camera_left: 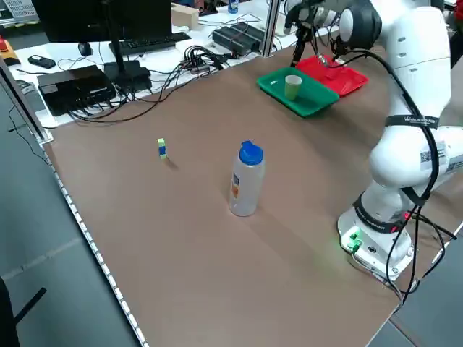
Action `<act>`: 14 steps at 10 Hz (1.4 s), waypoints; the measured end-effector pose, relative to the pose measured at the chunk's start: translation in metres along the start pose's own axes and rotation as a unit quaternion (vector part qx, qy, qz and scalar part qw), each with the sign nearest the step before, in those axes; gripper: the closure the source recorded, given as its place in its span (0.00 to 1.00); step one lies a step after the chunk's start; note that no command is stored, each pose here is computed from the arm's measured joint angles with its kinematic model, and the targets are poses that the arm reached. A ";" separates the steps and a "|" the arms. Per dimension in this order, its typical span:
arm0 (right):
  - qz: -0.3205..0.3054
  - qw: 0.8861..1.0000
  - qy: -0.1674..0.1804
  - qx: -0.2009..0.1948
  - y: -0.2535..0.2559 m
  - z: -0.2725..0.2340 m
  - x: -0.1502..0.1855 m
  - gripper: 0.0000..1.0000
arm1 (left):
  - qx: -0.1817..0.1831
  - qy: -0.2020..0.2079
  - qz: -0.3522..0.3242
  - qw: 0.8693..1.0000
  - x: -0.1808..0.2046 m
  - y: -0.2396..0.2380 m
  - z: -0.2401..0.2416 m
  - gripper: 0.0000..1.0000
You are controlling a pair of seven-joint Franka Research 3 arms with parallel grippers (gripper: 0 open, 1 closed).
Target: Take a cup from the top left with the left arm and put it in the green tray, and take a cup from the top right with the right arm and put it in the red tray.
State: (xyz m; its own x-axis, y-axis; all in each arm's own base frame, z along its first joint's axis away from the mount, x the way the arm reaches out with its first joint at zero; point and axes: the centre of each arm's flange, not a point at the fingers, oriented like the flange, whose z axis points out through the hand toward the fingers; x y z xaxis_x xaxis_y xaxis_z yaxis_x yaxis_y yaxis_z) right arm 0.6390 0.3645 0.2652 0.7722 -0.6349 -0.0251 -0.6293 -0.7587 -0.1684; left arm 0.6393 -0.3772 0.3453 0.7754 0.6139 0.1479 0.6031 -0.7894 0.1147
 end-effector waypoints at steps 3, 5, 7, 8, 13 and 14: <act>0.001 1.000 0.003 0.000 0.001 0.001 0.004 0.84 | 0.019 -0.016 -0.001 1.000 0.076 -0.045 -0.080 0.00; 0.002 1.000 0.004 0.001 0.001 0.000 0.004 0.65 | 0.056 -0.042 0.041 0.997 0.140 -0.104 -0.112 0.00; 0.001 1.000 0.006 0.003 -0.001 -0.002 0.005 0.35 | 0.068 -0.055 0.076 0.993 0.195 -0.162 -0.143 0.00; 0.001 1.000 0.007 0.006 -0.003 -0.005 0.005 0.33 | 0.071 -0.058 0.098 0.991 0.212 -0.185 -0.160 0.00; -0.009 0.999 0.021 -0.038 -0.006 -0.067 0.050 0.25 | 0.044 -0.091 0.231 0.968 0.230 -0.258 -0.253 0.00; -0.011 0.998 0.019 -0.051 0.007 -0.096 0.086 0.25 | 0.048 -0.095 0.249 0.963 0.218 -0.260 -0.270 0.00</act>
State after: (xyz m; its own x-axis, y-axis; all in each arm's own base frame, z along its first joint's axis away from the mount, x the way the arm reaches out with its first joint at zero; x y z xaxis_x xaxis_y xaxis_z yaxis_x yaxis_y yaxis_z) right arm 0.6927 0.2908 0.3570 0.7831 -0.6217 0.0155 -0.6196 -0.7820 -0.0670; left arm 0.6010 -0.0383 0.6132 0.9877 0.1550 -0.0216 0.1546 -0.9878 -0.0175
